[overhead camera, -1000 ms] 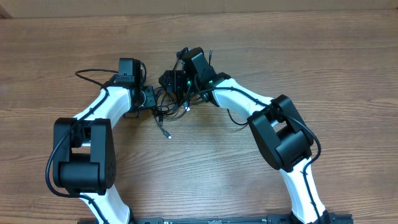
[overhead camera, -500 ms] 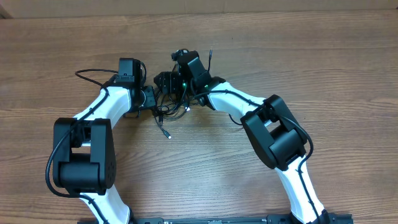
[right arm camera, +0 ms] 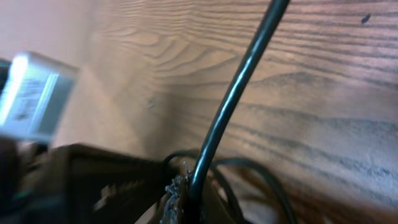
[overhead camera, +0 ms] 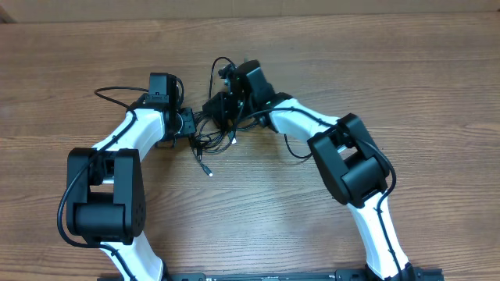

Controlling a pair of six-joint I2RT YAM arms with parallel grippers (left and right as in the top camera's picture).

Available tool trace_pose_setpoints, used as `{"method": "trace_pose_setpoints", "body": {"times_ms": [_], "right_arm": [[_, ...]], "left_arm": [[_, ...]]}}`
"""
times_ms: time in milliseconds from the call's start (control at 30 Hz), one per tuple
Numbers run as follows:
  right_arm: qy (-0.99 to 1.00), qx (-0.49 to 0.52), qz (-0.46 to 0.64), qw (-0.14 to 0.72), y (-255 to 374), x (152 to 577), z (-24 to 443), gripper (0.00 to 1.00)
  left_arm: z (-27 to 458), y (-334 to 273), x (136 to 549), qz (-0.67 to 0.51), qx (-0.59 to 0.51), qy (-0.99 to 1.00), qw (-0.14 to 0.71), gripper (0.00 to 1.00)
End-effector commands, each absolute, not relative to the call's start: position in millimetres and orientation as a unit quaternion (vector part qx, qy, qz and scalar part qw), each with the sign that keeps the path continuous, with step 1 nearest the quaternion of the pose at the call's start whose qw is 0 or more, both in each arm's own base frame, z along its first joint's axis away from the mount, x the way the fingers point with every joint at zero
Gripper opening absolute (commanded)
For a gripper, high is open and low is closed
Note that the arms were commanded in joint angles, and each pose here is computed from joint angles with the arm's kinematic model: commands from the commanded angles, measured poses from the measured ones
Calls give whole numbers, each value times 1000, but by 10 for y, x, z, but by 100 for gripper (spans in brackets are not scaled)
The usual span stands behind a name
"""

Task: Untangle cables
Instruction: 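Grasp a black cable strand at the coil with the right gripper, then pull the right gripper far up-right, drawing the cable out of the coil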

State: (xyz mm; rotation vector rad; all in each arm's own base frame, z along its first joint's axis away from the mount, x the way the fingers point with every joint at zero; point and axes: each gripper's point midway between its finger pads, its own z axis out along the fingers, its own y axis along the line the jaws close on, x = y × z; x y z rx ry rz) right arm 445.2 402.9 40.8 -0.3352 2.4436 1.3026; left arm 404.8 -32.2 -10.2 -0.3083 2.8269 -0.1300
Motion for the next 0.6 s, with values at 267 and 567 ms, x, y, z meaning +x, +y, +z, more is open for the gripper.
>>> {"method": "trace_pose_setpoints", "body": {"times_ms": [267, 567], "right_arm": [[785, -166, 569, 182, 3343, 4203, 2416, 4], [838, -101, 480, 238, 2512, 4143, 2820, 4]], "left_arm": [[-959, -297, 3294, -24, -113, 993, 7, 8], [-959, -297, 3283, -24, -113, 993, 5, 6]]}}
